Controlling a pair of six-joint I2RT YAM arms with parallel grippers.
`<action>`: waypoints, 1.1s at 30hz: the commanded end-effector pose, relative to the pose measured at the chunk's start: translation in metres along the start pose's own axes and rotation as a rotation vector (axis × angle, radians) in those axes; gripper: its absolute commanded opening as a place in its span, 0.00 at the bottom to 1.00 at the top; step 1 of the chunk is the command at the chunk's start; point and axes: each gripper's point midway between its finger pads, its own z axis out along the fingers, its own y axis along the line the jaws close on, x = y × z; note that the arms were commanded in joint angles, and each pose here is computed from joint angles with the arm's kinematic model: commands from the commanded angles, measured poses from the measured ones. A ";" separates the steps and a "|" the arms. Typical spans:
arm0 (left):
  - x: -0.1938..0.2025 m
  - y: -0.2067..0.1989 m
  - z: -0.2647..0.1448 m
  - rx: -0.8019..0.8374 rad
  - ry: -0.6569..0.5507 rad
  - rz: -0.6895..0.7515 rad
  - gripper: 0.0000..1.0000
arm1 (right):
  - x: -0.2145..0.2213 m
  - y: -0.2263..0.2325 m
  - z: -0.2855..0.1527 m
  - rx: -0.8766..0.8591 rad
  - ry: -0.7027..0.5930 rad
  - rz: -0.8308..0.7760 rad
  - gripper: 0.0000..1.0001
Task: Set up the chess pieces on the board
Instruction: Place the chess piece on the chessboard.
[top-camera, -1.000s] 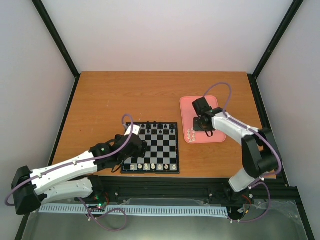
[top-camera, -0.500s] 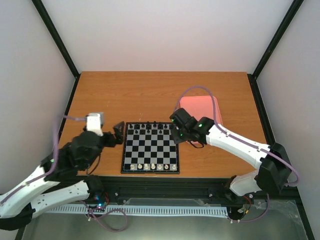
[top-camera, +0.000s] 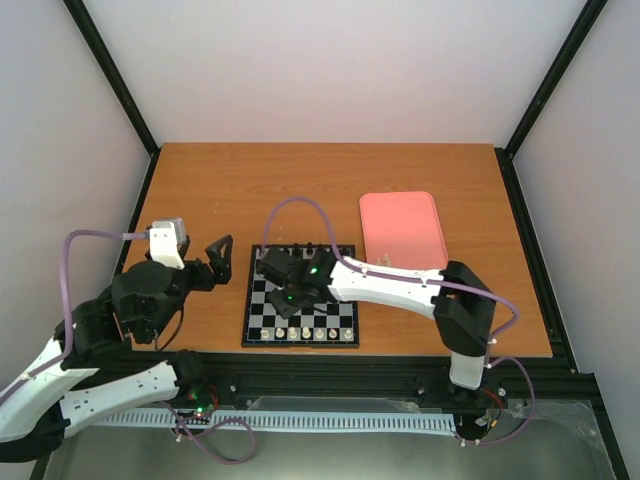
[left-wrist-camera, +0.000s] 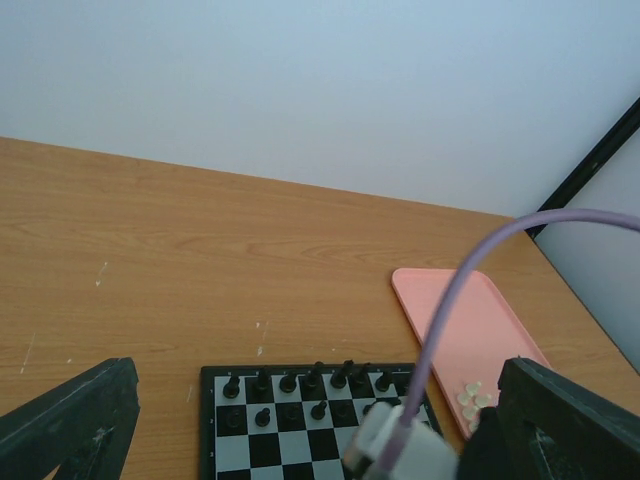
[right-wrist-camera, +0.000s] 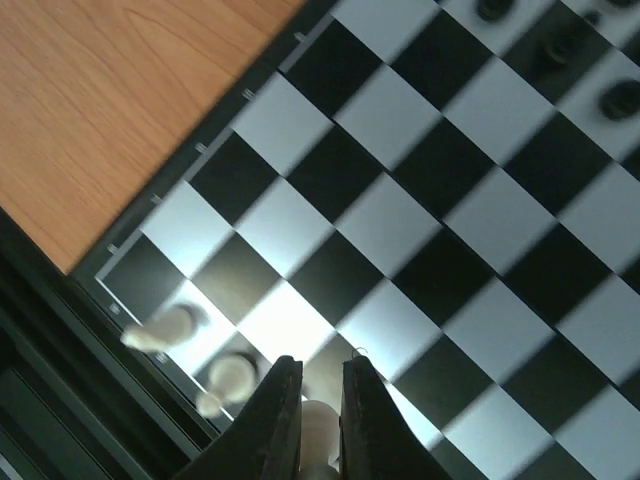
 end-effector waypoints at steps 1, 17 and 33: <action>-0.020 0.000 -0.015 0.031 -0.024 -0.001 1.00 | -0.017 0.029 0.008 -0.042 0.002 -0.043 0.03; -0.049 0.026 -0.050 0.044 -0.134 -0.047 1.00 | -0.018 0.089 0.068 -0.102 0.132 -0.169 0.03; -0.045 0.026 -0.049 0.050 -0.127 -0.045 1.00 | 0.015 0.106 0.082 -0.064 0.179 -0.210 0.03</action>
